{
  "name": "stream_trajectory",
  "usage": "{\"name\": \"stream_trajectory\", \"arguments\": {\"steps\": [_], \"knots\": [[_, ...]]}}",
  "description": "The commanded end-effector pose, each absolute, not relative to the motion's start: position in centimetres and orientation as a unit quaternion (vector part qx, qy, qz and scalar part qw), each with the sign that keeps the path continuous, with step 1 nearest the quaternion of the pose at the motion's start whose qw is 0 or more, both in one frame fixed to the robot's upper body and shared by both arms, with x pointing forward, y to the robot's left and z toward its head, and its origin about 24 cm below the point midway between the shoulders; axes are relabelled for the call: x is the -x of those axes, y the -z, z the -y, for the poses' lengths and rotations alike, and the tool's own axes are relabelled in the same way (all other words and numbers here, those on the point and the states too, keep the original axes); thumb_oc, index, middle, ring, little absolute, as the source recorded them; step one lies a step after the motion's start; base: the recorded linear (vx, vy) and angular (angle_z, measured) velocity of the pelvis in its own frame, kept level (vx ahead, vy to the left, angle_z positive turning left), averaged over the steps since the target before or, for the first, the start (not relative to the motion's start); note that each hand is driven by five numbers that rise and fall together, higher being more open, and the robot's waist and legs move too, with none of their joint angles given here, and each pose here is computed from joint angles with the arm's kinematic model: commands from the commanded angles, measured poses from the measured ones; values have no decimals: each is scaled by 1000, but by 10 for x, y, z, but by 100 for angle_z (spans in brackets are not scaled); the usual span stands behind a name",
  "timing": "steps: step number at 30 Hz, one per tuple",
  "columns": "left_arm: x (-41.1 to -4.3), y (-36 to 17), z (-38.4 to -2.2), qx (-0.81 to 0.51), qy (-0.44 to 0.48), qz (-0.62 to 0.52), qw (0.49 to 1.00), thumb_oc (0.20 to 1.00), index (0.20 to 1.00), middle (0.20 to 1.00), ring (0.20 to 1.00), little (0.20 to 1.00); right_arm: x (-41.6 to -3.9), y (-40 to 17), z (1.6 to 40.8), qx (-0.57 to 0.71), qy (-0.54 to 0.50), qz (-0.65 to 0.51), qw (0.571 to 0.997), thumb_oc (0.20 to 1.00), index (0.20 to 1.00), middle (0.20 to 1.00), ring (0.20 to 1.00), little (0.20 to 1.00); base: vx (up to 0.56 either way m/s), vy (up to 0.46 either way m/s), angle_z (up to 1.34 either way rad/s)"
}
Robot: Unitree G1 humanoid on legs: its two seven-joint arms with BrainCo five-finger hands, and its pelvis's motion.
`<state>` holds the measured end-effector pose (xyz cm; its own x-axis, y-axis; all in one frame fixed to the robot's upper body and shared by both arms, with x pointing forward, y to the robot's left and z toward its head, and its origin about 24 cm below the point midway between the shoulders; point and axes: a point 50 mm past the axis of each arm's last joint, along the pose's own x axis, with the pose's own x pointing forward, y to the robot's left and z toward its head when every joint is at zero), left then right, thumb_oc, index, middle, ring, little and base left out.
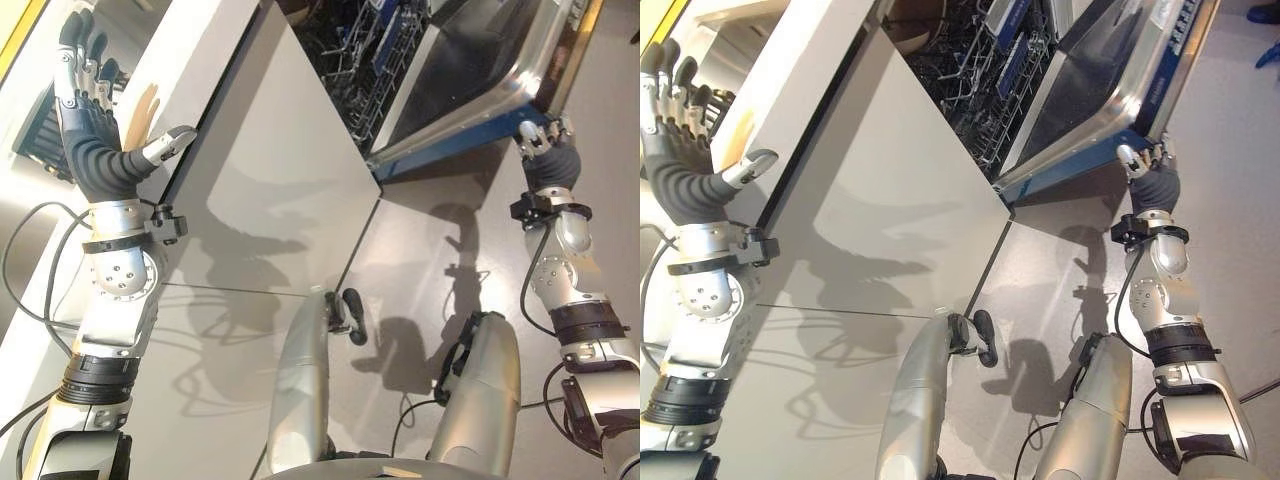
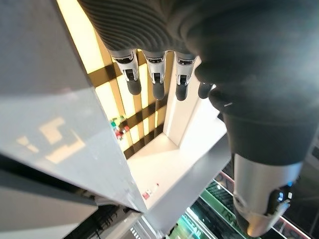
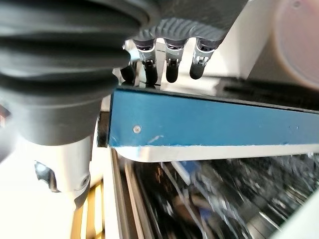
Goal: Pick up plates and place into dishwasher.
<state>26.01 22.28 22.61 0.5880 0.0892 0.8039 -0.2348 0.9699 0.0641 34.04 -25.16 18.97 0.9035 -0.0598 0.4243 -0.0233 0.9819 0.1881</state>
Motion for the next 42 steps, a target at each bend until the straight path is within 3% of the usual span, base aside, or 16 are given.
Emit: {"name": "stream_trajectory", "arguments": {"steps": [1, 12, 30, 35, 42], "knots": [[-273, -180, -259, -86, -164, 303, 935, 1000, 1000, 1000, 1000, 1000, -313, -305, 190, -46, -155, 463, 871, 1000, 1000, 1000, 1000, 1000, 17, 9, 16], [-271, -176, -274, -85, -182, 285, 937, 1000, 1000, 1000, 1000, 1000, -305, -300, 178, -34, -178, 481, 858, 1000, 1000, 1000, 1000, 1000, 119, -8, 9], [-266, -166, -281, -87, -166, 259, 947, 1000, 1000, 1000, 1000, 1000, -313, -276, 183, -48, -136, 429, 892, 1000, 1000, 1000, 1000, 1000, 53, -68, 22], [-266, -161, -276, -78, -166, 253, 950, 1000, 1000, 1000, 1000, 1000, -311, -263, 175, -20, -91, 410, 908, 1000, 1000, 1000, 1000, 1000, -85, -30, 1], [-265, -149, -265, -39, -175, 240, 954, 1000, 1000, 1000, 1000, 1000, -285, -261, 142, 24, -147, 428, 892, 1000, 1000, 1000, 1000, 1000, -39, 26, -16]]}}
